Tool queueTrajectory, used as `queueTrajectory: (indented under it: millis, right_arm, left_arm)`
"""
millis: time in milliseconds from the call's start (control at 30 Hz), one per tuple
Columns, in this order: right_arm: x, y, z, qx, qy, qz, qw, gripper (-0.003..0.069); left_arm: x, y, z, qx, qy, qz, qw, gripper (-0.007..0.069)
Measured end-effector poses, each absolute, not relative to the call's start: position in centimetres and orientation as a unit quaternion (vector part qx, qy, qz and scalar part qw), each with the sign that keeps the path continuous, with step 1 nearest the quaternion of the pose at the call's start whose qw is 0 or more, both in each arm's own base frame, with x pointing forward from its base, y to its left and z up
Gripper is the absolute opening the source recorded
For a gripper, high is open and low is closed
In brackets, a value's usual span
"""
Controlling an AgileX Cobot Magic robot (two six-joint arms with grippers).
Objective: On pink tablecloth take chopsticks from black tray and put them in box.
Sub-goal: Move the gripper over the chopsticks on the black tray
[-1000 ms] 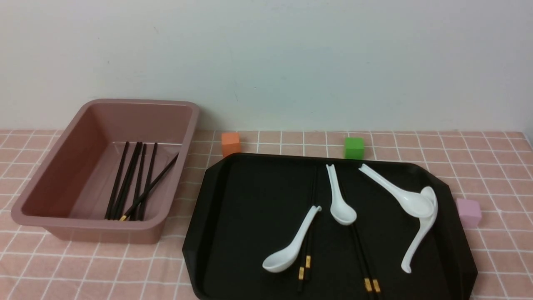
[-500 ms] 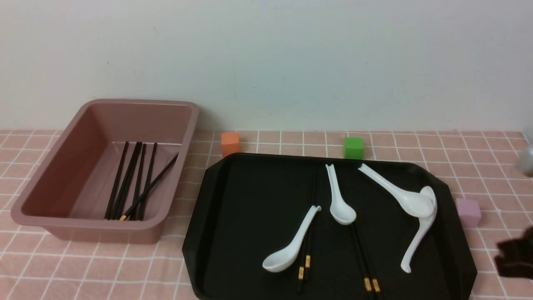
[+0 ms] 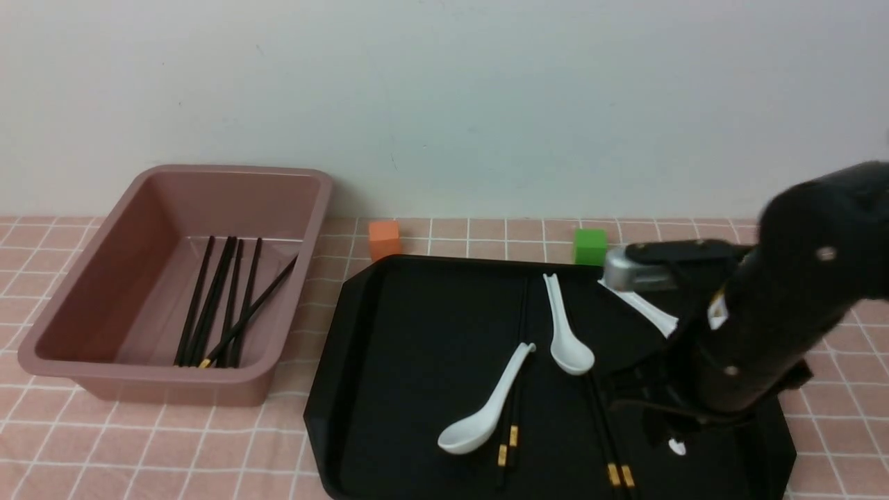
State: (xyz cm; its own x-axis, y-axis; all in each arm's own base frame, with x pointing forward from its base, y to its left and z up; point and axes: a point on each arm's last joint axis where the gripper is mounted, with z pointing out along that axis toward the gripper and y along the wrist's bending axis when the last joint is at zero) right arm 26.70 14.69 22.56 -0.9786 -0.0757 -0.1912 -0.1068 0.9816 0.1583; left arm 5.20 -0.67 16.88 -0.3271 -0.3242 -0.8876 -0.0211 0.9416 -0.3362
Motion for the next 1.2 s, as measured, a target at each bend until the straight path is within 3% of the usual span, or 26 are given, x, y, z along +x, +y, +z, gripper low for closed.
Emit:
queueTrajectory:
  millis: [167, 367, 600, 900, 1200]
  right_arm:
    - [28.3, 15.8, 18.6, -0.039, 0.994, 0.072, 0.077, 0.037]
    - [29.6, 16.4, 15.8, -0.031, 0.994, 0.068, 0.078, 0.0398]
    - [30.5, 16.5, 14.8, -0.041, 0.995, 0.045, 0.074, 0.0331]
    - [30.6, 16.4, 14.6, -0.051, 0.996, 0.032, 0.068, 0.0146]
    - [30.2, 16.1, 15.7, -0.05, 0.996, 0.03, 0.073, 0.0146]
  left_arm:
    - [5.2, -0.7, 16.9, -0.107, 0.804, -0.133, 0.57, 0.0239]
    - [5.2, -0.7, 16.9, -0.107, 0.804, -0.133, 0.57, 0.0239]
    - [5.2, -0.7, 16.9, -0.107, 0.804, -0.133, 0.57, 0.0239]
    - [5.2, -0.7, 16.9, -0.107, 0.804, -0.133, 0.57, 0.0239]
    - [5.2, -0.7, 16.9, -0.107, 0.804, -0.133, 0.57, 0.0239]
